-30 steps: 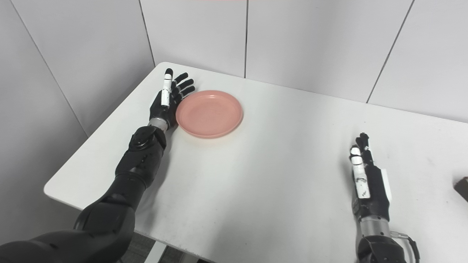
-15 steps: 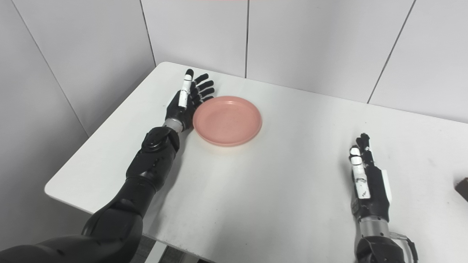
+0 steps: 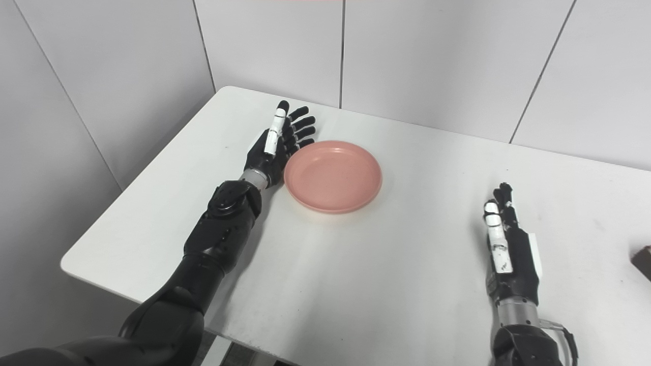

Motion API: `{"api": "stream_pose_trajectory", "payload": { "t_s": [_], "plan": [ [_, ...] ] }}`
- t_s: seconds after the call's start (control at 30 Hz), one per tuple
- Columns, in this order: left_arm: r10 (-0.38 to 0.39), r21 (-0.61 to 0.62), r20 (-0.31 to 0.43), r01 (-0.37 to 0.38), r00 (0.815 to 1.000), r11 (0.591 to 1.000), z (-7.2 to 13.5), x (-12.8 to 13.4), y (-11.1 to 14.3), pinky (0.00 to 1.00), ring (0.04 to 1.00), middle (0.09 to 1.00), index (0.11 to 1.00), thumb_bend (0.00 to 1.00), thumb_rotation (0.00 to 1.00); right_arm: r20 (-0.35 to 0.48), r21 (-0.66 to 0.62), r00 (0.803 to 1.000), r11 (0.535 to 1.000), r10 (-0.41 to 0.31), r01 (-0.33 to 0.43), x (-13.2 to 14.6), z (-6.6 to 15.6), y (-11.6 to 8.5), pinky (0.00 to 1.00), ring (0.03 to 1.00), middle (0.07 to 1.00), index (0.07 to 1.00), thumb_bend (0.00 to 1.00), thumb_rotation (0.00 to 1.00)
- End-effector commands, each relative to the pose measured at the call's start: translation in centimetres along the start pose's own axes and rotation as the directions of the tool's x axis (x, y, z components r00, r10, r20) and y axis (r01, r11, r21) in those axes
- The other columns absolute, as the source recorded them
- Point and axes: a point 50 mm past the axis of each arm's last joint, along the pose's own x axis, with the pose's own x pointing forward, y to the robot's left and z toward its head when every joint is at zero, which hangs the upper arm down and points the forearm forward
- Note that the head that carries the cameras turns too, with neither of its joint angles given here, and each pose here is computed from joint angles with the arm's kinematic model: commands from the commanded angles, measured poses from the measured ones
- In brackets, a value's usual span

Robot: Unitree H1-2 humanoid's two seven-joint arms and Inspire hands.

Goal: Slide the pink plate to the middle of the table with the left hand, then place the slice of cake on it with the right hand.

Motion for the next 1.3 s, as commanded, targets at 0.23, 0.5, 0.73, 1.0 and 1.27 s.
{"api": "stream_pose_trajectory", "payload": {
  "t_s": [0.23, 0.5, 0.73, 1.0, 1.27],
  "plan": [
    [-0.108, 0.001, 0.052, 0.108, 0.993, 0.994, 1.7, 0.4, -3.5, 0.85, 0.874, 0.857, 0.842, 0.65, 0.98, 0.063, -0.061, 0.998, 0.998, 0.008, -0.004, 0.5, 2.2, 0.8, 1.0, 1.0, 1.0, 1.0, 0.62, 0.86],
    [-0.184, 0.053, -0.021, 0.184, 0.983, 0.981, 0.8, -0.9, -6.0, 0.89, 0.907, 0.885, 0.881, 0.68, 1.0, 0.07, -0.051, 0.998, 0.999, 0.0, 0.003, 0.6, 2.1, 1.4, 1.0, 1.0, 1.0, 1.0, 0.6, 0.85],
    [-0.208, 0.063, -0.027, 0.209, 0.978, 0.976, 0.7, -2.1, -7.5, 0.93, 0.91, 0.89, 0.888, 0.64, 1.0, 0.062, 0.004, 0.998, 1.0, 0.006, -0.006, 0.8, 2.0, 2.1, 1.0, 1.0, 1.0, 1.0, 0.61, 0.83],
    [-0.251, 0.044, -0.035, 0.252, 0.967, 0.967, 0.3, -3.4, -8.8, 0.97, 0.956, 0.926, 0.917, 0.63, 1.0, 0.065, 0.108, 0.998, 0.994, -0.002, -0.005, 1.1, 1.8, 3.4, 1.0, 1.0, 1.0, 1.0, 0.59, 0.73],
    [-0.283, 0.073, -0.037, 0.285, 0.959, 0.956, -1.1, -4.4, -9.5, 1.0, 0.977, 0.951, 0.935, 0.64, 1.0, 0.053, 0.116, 0.999, 0.993, -0.006, 0.0, 1.6, 1.6, 4.6, 1.0, 1.0, 1.0, 1.0, 0.63, 0.7]
  ]
}}
